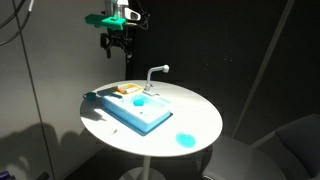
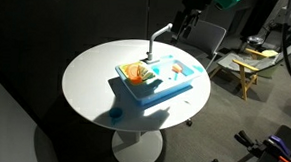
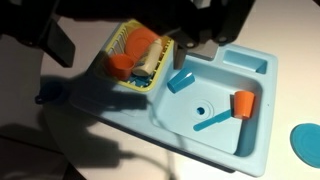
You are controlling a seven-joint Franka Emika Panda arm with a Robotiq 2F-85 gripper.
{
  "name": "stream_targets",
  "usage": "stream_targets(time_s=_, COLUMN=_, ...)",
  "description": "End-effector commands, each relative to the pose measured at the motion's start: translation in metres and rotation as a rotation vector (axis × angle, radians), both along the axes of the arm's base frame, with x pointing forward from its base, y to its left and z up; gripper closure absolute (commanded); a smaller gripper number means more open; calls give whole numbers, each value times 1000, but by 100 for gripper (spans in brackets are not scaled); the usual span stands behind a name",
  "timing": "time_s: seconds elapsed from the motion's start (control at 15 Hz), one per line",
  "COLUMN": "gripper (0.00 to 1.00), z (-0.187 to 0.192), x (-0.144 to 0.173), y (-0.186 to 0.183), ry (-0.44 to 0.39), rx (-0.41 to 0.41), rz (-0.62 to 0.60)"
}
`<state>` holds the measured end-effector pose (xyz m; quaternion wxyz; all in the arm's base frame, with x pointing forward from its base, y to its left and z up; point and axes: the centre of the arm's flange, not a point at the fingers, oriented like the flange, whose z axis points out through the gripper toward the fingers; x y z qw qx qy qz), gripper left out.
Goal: Remove the blue cup from the sink and put it on the table
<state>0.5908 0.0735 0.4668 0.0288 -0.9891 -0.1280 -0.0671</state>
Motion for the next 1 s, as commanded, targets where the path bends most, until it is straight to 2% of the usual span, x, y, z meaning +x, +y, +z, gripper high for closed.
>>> stream_targets(time_s=0.0, gripper=0, z=-5, x=-1, y=-19, ry=-3, rx=1, rz=-19)
stream_targets(time_s=0.4, gripper=0, z=-29, x=-2, y=-47, ry=22, rx=-2, rz=-70)
stream_targets(time_s=0.93, gripper=0, z=-83, x=-4, y=-74, ry=41, rx=-11, rz=-122)
